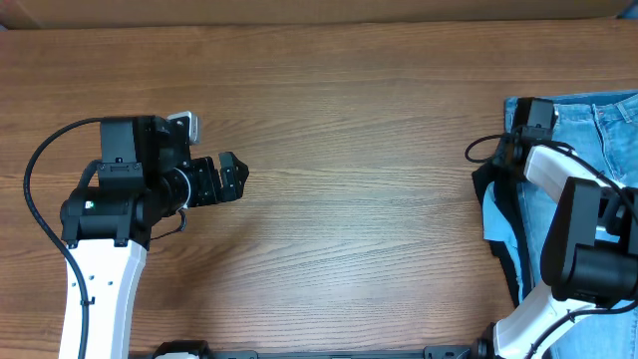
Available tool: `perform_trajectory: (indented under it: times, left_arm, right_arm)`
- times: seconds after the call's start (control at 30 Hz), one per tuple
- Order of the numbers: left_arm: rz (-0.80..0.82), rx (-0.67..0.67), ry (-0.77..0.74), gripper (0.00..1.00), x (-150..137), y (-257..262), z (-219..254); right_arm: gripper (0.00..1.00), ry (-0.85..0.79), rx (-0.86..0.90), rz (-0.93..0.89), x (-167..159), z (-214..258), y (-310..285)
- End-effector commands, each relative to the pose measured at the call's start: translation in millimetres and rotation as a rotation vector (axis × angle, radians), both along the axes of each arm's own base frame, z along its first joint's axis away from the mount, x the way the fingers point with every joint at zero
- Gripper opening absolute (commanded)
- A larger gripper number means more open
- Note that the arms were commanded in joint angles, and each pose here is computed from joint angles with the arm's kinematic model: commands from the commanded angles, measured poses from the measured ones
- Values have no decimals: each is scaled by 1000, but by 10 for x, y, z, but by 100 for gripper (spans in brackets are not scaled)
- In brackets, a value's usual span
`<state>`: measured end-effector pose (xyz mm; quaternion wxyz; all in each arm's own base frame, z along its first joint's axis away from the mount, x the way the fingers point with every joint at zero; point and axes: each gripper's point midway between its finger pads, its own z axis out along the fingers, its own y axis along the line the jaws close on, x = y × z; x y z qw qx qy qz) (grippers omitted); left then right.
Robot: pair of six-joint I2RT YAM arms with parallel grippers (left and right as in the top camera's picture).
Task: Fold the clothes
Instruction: 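Reach the right gripper to the jeans waistband on the clothes pile and grasp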
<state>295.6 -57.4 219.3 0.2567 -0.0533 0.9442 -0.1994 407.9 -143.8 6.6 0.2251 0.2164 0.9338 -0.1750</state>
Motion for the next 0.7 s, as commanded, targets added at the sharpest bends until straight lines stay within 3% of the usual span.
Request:
perform_trajectory:
  times: [0.0,0.07,0.2,0.4,0.43,0.5,0.53,0.67]
  left_arm:
    - [-18,3,-21,100,37,-25,67]
    - [-18,3,-19,100,35,-26,65]
    - [-18,3,-10,100,16,-26,53]
    - [-18,2,6,100,-16,-26,33]
    - [-18,2,6,100,-15,-26,34]
    - [-18,3,6,100,-15,-25,33]
    - [-18,3,6,100,-16,-25,33]
    - [-18,3,10,100,-23,-25,28]
  right_arm:
    - [21,-2,-19,-14,55,36,-27]
    - [5,-21,-15,-26,116,134,-33]
    - [4,-114,10,-96,300,538,-71]
    - [28,-208,12,-91,528,1183,-107]
    - [26,-204,19,-87,535,1226,-97]
    - [8,-195,27,-81,527,1227,-81]
    - [4,-185,30,-80,509,1211,-73]
    - [4,-149,37,-81,435,1146,-56]
